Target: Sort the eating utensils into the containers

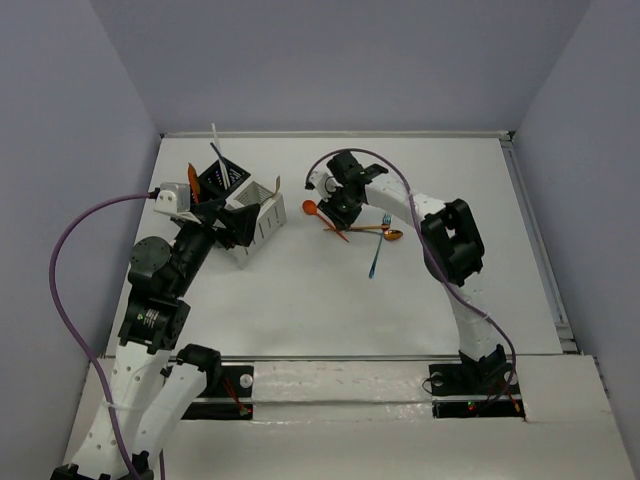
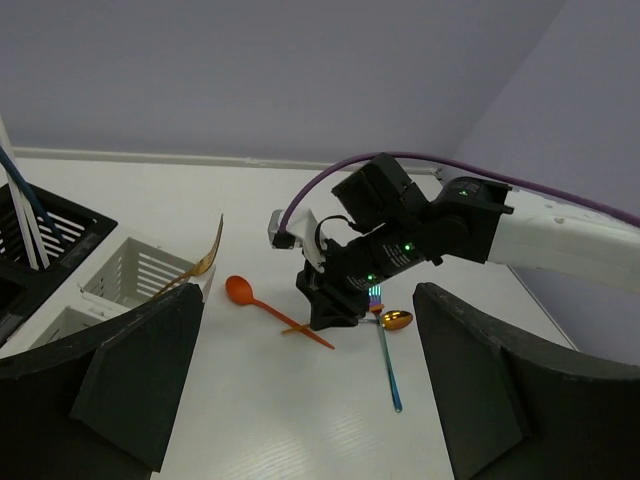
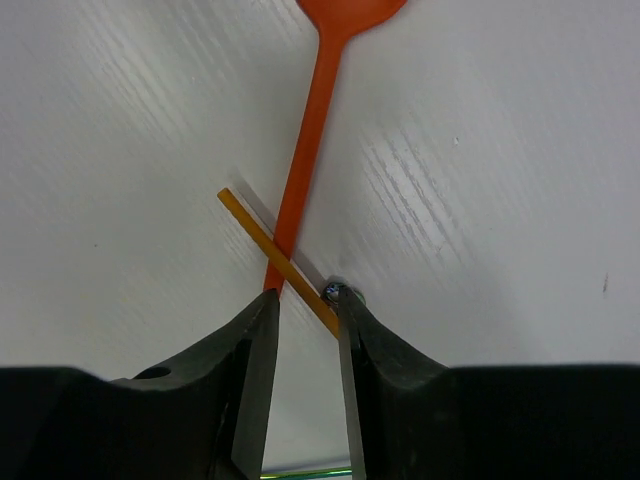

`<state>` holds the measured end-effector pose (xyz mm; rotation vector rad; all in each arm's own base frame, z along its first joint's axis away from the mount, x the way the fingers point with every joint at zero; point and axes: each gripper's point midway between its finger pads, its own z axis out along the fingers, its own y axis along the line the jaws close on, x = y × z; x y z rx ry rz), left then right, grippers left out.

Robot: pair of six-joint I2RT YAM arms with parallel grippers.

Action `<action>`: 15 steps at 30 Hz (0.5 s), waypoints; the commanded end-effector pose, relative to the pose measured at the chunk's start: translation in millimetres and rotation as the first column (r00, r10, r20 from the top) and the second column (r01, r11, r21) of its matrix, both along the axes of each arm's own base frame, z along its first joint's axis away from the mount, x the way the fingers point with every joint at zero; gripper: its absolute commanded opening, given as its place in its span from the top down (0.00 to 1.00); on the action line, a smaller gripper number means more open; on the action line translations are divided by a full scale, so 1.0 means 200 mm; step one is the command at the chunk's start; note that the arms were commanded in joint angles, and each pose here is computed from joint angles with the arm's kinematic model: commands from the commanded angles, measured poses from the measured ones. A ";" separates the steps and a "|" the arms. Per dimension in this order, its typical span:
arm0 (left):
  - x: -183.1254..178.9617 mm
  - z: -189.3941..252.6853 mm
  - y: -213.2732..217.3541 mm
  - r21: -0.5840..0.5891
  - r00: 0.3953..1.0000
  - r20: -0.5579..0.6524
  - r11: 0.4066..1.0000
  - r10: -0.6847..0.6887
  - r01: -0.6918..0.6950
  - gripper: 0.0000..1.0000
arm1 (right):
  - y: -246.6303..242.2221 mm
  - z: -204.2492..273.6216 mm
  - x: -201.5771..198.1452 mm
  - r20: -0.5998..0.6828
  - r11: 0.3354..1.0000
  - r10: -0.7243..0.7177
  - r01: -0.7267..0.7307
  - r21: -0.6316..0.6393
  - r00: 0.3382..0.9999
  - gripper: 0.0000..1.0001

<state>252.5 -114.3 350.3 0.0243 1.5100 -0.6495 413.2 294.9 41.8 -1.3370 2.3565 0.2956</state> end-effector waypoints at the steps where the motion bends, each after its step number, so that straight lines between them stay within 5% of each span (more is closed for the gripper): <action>1: -0.01 0.06 -0.02 -0.003 0.998 0.053 1.000 -0.020 0.020 0.01 | 0.02 0.02 0.03 0.021 1.000 0.025 -0.025 -0.012 0.999 0.65; 15: -0.01 0.06 -0.02 -0.005 0.998 0.052 1.000 -0.020 0.020 0.01 | 0.02 -0.02 0.03 0.001 0.999 0.034 -0.034 -0.023 0.999 0.71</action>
